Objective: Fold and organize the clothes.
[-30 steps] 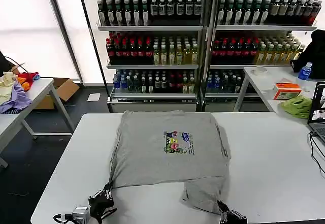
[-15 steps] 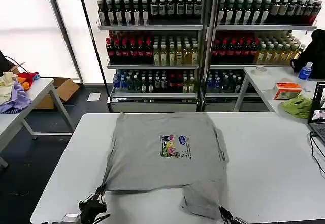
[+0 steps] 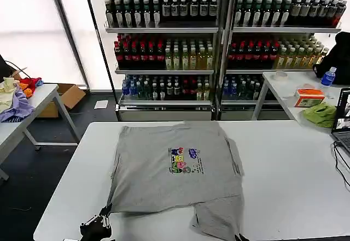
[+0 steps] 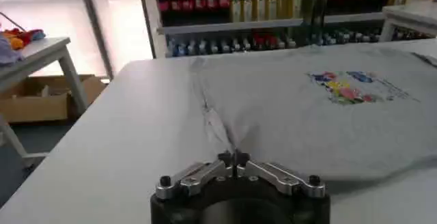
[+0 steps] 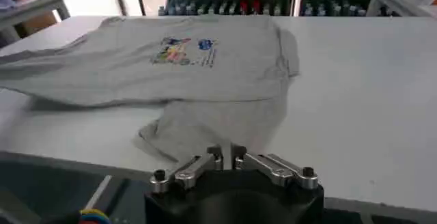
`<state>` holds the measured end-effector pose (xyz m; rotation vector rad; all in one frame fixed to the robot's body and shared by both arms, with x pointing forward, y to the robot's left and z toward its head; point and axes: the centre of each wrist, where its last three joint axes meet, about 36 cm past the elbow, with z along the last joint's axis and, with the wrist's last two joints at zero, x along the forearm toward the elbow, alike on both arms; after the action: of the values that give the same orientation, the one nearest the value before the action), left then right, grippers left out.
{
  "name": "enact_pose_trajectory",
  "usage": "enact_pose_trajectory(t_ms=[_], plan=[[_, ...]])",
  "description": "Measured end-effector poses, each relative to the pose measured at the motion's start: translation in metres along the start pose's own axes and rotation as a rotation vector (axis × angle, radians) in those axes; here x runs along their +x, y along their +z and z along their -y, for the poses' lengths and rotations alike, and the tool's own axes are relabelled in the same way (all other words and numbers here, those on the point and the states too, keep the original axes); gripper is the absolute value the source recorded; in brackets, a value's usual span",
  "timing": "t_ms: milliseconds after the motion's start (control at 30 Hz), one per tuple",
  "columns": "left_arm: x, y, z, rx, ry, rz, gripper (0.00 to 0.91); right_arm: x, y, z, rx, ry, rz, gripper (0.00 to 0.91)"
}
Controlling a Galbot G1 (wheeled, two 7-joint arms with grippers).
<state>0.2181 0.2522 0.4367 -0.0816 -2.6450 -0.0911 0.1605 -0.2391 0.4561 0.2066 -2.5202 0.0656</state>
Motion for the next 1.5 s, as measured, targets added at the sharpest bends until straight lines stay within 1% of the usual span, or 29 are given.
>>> enact_pose_trajectory(t_ms=[100, 133, 167, 200, 267, 300, 633, 967, 1167, 1500], plan=[[0.0, 0.0, -0.001, -0.001, -0.001, 0.001, 0.01, -0.01, 0.002, -0.001, 0.002, 0.019, -0.018, 0.907], [0.0, -0.001, -0.001, 0.0, 0.0, 0.002, 0.01, -0.013, 0.003, -0.002, 0.002, 0.021, -0.024, 0.887], [0.0, -0.001, -0.002, 0.001, -0.001, 0.002, 0.01, -0.016, 0.004, -0.003, 0.002, 0.021, -0.03, 0.887], [0.0, -0.001, -0.002, 0.0, -0.003, 0.003, 0.01, -0.019, 0.005, -0.004, 0.002, 0.02, -0.035, 0.514], [0.0, -0.002, -0.003, 0.001, -0.003, 0.005, 0.01, -0.025, 0.007, -0.007, -0.001, 0.016, -0.043, 0.06], [0.0, -0.002, -0.003, 0.002, -0.004, 0.007, 0.01, -0.028, 0.009, -0.009, -0.003, 0.013, -0.048, 0.0], [0.0, -0.004, -0.001, 0.016, -0.001, 0.018, 0.01, -0.044, 0.015, -0.021, -0.012, -0.028, -0.053, 0.0], [0.001, -0.004, -0.001, 0.027, -0.003, 0.025, 0.01, -0.042, 0.015, -0.021, -0.056, -0.064, -0.036, 0.0], [0.003, -0.003, -0.001, 0.031, -0.004, 0.027, 0.01, -0.031, 0.01, -0.019, -0.064, -0.075, -0.026, 0.0], [0.018, -0.006, -0.004, 0.029, -0.014, 0.01, 0.01, 0.012, -0.001, -0.02, -0.067, -0.084, 0.001, 0.0]])
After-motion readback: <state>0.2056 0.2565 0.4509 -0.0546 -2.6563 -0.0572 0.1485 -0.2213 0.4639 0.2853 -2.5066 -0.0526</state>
